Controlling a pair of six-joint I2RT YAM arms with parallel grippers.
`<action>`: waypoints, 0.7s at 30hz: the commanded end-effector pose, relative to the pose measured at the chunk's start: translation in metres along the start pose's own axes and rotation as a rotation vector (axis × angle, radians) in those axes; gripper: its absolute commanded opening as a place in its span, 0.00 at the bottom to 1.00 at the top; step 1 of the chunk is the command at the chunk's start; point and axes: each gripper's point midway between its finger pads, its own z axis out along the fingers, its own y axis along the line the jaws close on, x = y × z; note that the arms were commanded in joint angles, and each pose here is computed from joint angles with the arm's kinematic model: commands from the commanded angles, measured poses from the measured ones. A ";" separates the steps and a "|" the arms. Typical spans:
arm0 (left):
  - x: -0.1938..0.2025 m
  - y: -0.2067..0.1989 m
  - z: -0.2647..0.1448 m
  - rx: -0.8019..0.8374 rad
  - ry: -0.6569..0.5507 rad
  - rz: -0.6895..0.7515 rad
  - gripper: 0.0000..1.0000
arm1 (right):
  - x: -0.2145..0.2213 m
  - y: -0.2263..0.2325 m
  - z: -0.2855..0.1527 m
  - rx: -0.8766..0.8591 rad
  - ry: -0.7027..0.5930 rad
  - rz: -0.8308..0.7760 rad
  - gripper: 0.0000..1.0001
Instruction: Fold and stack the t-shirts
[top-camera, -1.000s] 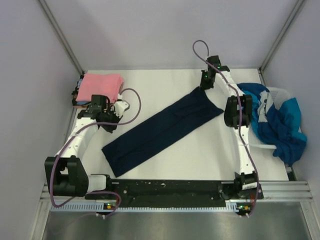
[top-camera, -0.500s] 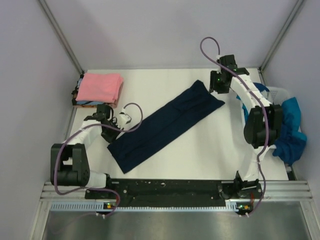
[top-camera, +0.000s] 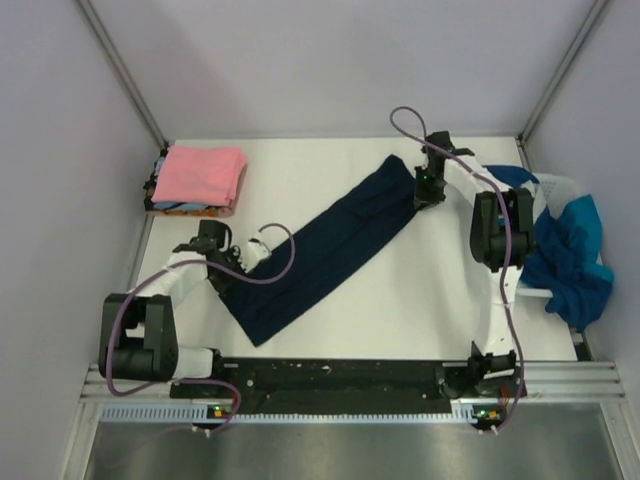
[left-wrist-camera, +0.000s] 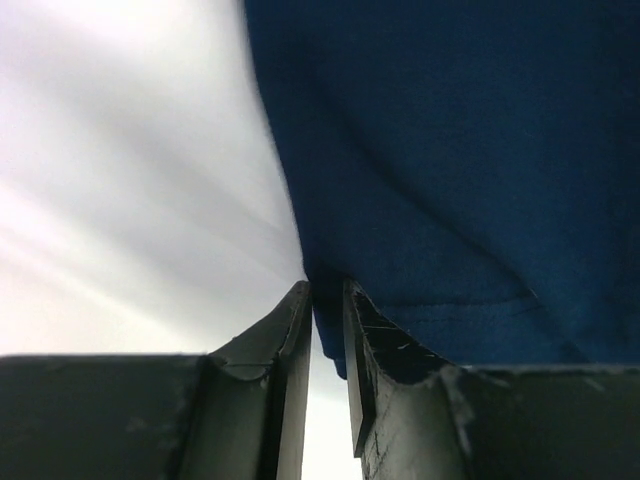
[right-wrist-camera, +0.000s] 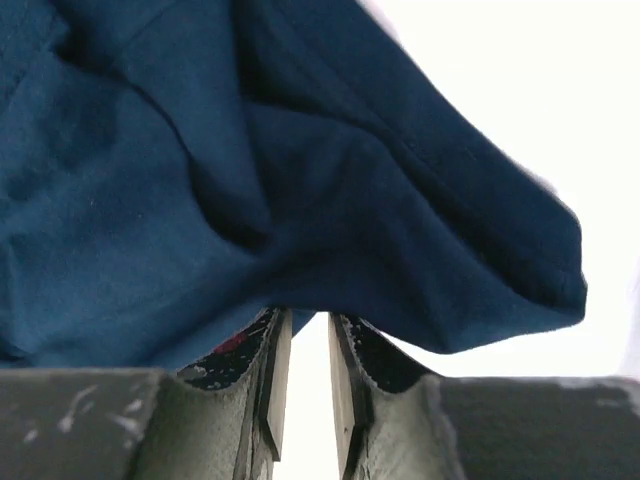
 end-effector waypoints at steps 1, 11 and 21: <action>0.018 -0.103 0.006 0.369 0.045 0.094 0.25 | -0.076 0.016 0.020 -0.127 -0.118 0.074 0.19; -0.058 -0.195 -0.067 0.591 -0.144 0.491 0.29 | -0.209 0.061 -0.039 -0.371 -0.454 0.102 0.41; -0.080 -0.195 -0.043 0.476 -0.257 0.580 0.45 | -0.057 0.102 -0.171 -0.417 -0.583 -0.248 0.49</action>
